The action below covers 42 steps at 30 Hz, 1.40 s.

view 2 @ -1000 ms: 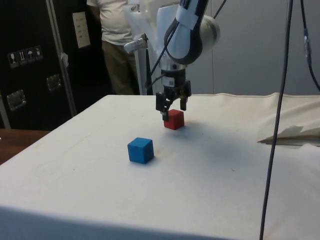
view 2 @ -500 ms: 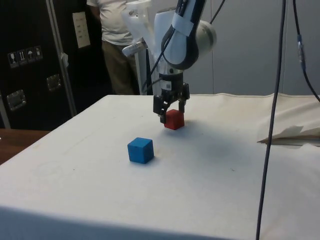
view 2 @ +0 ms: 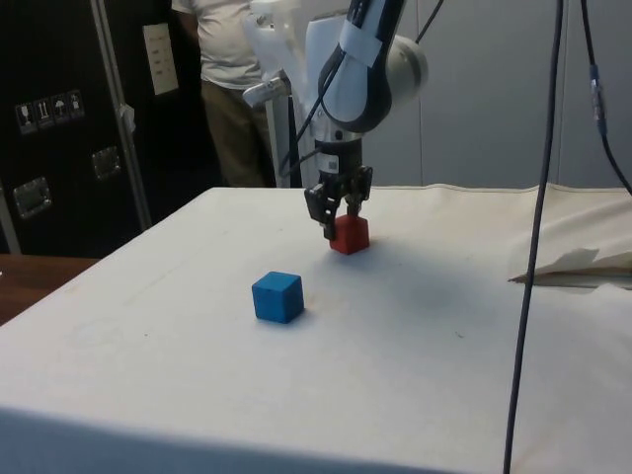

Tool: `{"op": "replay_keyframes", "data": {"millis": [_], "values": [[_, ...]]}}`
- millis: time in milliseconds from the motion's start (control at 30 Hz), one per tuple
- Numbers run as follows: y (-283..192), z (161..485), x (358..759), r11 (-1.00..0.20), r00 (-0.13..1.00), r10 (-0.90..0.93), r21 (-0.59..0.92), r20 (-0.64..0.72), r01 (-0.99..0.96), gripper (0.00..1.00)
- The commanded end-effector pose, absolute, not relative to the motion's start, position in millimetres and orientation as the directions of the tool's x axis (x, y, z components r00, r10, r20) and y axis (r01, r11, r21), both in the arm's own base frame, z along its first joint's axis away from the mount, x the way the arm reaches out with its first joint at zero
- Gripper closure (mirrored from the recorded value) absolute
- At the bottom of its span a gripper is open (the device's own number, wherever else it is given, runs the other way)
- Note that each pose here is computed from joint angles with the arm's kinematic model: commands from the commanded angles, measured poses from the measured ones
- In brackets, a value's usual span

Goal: Stack the two cubes.

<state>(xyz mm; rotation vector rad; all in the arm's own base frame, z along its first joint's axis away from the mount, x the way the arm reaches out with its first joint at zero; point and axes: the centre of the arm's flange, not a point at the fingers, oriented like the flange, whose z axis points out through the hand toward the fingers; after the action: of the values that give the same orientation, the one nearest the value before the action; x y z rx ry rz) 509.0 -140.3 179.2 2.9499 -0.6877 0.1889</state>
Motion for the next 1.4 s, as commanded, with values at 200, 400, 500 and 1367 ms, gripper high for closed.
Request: {"op": "replay_keyframes", "data": {"millis": [200, 400, 500, 1367], "values": [[-140, 182, 509, -0.891, 0.889, -0.436, 0.069, 0.14, -0.448, 0.97], [-141, 190, 511, -0.891, 0.889, -0.436, 0.069, 0.142, -0.449, 0.97], [-140, 200, 514, -0.888, 0.885, -0.444, 0.061, 0.142, -0.456, 0.97], [-130, 272, 522, -0.864, 0.857, -0.498, 0.005, 0.133, -0.503, 0.97]]}}
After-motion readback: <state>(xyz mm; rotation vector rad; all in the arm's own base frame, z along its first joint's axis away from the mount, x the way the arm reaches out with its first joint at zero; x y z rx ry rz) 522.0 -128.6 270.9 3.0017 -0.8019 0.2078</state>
